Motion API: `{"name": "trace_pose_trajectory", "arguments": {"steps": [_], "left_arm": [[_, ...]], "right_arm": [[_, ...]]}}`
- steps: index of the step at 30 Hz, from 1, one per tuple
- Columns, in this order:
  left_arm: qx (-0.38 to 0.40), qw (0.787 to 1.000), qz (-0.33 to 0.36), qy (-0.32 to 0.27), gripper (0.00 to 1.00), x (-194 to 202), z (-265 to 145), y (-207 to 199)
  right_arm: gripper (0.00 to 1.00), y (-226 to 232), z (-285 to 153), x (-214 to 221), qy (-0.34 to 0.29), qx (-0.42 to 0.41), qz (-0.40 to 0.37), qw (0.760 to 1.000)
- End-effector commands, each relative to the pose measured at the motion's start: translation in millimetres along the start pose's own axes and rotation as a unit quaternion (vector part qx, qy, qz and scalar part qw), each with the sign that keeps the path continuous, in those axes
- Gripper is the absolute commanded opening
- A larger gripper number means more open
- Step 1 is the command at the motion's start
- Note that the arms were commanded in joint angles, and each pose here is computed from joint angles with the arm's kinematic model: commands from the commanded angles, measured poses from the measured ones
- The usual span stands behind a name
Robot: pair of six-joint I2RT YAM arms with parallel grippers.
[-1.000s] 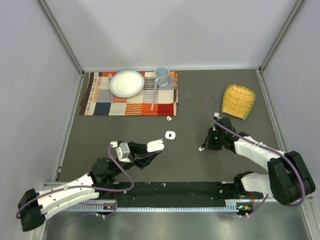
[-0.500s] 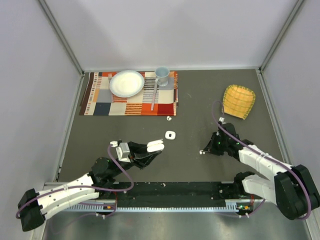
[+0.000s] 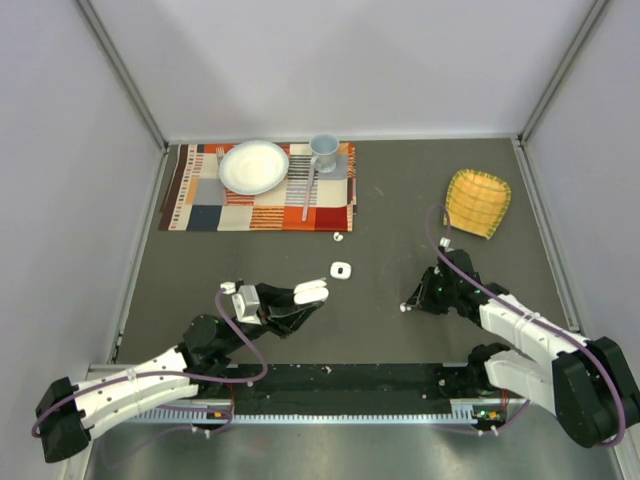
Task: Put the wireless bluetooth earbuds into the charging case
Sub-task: Pick up the right earbud from the center of the board.
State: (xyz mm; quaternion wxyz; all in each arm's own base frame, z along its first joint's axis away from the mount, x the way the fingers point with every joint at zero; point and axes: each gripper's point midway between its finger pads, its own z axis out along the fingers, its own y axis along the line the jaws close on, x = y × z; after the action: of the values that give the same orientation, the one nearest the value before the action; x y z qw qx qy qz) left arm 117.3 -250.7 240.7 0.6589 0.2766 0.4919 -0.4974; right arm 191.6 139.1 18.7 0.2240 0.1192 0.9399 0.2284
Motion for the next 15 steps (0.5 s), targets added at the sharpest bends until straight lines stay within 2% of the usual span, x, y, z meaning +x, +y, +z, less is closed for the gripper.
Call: {"name": "trace_pose_trajectory", "arguments": {"steps": [1,5,7,10,13,15], "left_arm": [[0.011,1.0,-0.001,-0.021,0.0,-7.9,-0.2,-4.7],[0.01,1.0,-0.002,-0.018,0.0,-5.9,-0.4,-4.3],[0.009,1.0,-0.001,-0.02,0.0,-6.8,-0.3,-3.9],[0.01,1.0,-0.002,-0.019,0.0,-6.6,0.0,-4.1],[0.009,1.0,-0.001,-0.019,0.0,-6.7,0.0,-3.8],[0.008,1.0,0.0,-0.02,0.0,-7.1,0.2,-3.5]], "right_arm": [[0.18,-3.4,1.5,8.8,0.016,0.006,-0.019,1.0],[0.1,-3.1,2.7,13.1,0.025,0.002,-0.022,0.999],[0.01,-5.7,2.5,14.0,0.024,0.008,-0.02,0.999],[0.0,-5.1,0.6,11.6,0.006,0.006,0.003,1.0],[0.0,-8.7,-0.4,13.4,-0.014,0.017,0.102,0.995],[0.0,-7.1,2.4,18.5,-0.026,-0.003,0.126,0.992]]}}
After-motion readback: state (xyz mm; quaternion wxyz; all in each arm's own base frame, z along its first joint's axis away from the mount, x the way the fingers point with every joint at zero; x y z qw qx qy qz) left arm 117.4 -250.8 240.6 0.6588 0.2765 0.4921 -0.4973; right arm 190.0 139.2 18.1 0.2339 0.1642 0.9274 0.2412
